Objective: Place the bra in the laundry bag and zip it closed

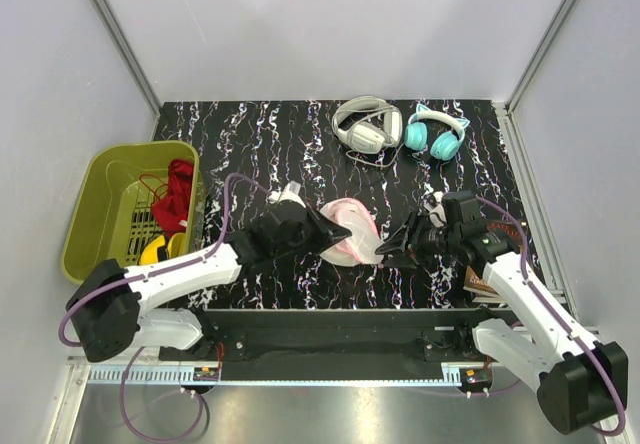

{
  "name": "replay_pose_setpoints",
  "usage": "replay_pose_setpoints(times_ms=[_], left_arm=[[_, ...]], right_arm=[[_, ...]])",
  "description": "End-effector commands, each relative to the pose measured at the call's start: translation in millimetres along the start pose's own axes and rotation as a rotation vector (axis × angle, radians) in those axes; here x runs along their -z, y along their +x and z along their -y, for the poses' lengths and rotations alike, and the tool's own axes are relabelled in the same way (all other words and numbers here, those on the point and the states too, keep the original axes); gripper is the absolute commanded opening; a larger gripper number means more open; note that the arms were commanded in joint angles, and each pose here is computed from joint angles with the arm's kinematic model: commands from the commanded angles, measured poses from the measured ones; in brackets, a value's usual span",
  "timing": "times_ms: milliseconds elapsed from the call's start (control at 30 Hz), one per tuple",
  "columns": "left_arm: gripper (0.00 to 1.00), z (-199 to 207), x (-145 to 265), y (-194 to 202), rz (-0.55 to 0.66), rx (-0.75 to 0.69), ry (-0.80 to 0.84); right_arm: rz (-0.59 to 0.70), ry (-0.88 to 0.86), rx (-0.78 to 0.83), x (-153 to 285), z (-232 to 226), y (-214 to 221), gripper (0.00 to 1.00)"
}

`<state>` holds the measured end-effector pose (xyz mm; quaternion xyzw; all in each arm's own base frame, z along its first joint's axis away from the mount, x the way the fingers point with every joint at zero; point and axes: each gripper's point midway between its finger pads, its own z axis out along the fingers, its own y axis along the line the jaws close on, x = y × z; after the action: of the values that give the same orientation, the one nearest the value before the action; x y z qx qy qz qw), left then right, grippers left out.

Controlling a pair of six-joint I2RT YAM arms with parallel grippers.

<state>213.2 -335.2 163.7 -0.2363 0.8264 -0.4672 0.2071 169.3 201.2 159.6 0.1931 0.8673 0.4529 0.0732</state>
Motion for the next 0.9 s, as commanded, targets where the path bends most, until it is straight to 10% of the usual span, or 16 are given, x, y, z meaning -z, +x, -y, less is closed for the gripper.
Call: replay_pose_setpoints(times_ms=[0,400,867], left_arm=[[0.00,64,24,-5,0.022,-0.230,0.208],[0.00,96,26,-37,0.069,-0.312,0.453],[0.00,49,17,-52,0.043,-0.145,0.500]], right_arm=[[0.000,0.019,0.105,18,-8,8,0.59],[0.033,-0.072,0.127,16,-29,-2,0.98],[0.235,-0.222,-0.083,-27,-29,-61,0.98]])
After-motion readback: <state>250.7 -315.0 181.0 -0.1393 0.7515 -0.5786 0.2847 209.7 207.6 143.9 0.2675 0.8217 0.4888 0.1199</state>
